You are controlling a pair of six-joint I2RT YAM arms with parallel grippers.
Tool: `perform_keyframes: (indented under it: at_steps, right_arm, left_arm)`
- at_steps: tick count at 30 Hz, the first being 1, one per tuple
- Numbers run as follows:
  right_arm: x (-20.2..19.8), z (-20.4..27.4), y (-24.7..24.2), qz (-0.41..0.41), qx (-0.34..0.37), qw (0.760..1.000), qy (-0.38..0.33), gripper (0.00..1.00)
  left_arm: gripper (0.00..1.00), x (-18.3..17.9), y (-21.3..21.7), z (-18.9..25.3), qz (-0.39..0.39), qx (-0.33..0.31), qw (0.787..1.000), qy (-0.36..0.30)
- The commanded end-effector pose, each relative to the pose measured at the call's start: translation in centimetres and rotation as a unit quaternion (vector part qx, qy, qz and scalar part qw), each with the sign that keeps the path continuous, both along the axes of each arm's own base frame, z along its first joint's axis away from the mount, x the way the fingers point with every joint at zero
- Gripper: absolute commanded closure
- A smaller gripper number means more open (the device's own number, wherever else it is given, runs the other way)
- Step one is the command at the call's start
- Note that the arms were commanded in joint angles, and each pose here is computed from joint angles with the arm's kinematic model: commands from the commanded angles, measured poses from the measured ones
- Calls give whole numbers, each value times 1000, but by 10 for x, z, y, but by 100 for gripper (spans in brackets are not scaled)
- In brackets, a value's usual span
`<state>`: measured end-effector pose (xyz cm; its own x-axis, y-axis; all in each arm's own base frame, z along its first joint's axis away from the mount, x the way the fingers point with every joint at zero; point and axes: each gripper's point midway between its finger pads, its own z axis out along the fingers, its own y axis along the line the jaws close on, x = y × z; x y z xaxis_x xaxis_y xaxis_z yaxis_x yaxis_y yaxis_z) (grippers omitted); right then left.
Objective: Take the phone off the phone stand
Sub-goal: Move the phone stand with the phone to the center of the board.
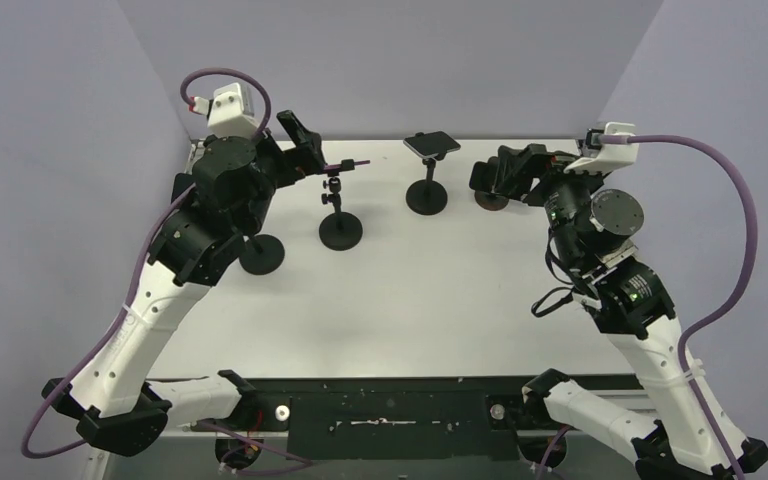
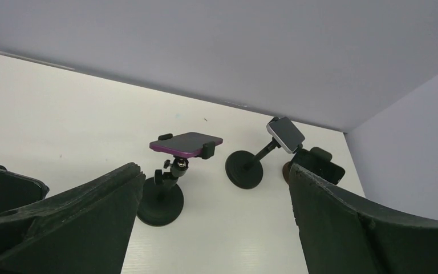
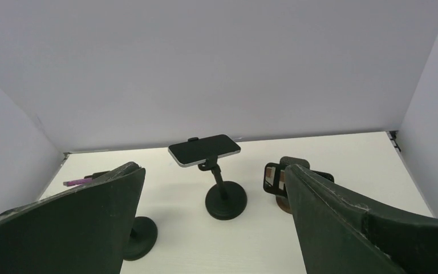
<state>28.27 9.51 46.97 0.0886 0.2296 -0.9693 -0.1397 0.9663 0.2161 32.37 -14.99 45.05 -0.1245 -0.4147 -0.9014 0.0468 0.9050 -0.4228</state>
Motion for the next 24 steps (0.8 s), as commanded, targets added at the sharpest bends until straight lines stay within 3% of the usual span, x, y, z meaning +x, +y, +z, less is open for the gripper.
perform_keyframes:
  at_steps: [1, 7, 14, 18, 24]
  right_arm:
    - [0, -3, -13, -33, -7, 999, -6, 0]
    - [0, -8, -23, -59, -19, 998, -27, 1]
    - [-12, -6, -18, -26, 0, 997, -67, 0]
    - [-7, -13, -4, 1, -13, 1000, -24, 0]
    - [-6, -45, 22, 65, -30, 997, 3, 0]
  left_arm:
    - [3, -5, -2, 11, -14, -7, 1000, -14]
    - [3, -8, -13, 15, -61, 30, 996, -50]
    - [3, -21, -44, -4, -170, 74, 979, -81]
    - [3, -32, -61, -17, -224, 67, 967, -102]
    - [2, -41, -79, -65, -282, 76, 954, -72]
